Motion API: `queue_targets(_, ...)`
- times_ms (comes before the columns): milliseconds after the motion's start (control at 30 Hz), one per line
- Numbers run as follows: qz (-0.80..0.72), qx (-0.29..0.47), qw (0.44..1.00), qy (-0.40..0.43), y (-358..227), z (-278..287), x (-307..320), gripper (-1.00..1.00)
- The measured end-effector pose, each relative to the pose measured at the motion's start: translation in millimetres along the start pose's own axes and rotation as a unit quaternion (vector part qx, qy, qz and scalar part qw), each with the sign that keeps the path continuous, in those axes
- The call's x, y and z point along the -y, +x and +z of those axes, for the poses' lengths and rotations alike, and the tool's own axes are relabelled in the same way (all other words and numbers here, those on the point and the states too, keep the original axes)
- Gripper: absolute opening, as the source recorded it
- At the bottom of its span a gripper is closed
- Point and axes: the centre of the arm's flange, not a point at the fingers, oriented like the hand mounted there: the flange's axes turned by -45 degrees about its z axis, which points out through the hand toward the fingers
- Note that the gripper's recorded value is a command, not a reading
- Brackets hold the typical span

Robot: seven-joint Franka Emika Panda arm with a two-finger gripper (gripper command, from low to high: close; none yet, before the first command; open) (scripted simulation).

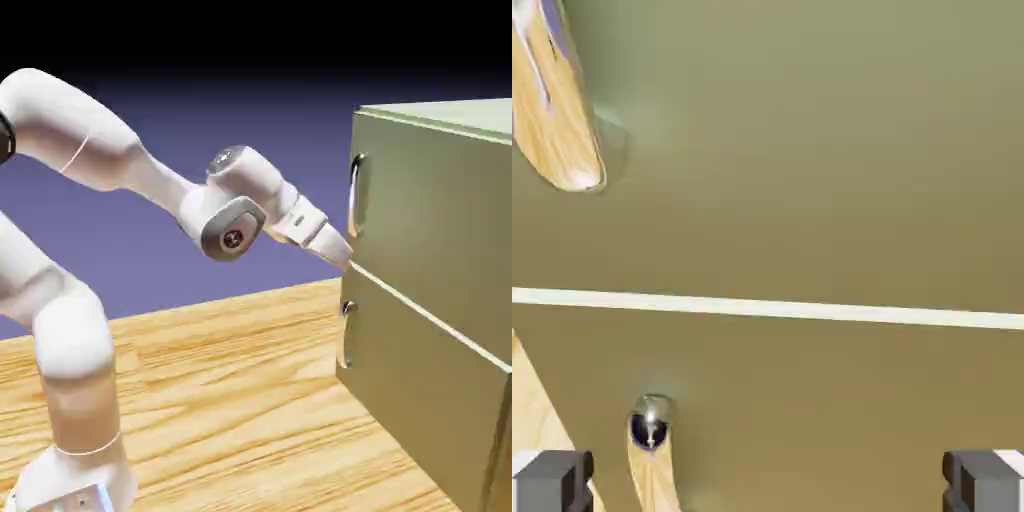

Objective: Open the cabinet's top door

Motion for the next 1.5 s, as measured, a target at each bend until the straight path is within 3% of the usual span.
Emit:
queue_targets(333,0.266,-0.04,0.963,0.013,21,-31,-14,0.0)
queue_targets(667,0.501,-0.074,0.861,0.055,29,-56,-15,0.0)
queue_targets(1033,0.706,-0.093,0.691,0.127,27,-69,-2,0.0)
queue_targets(1500,0.872,-0.079,0.42,0.237,18,-60,30,0.0)
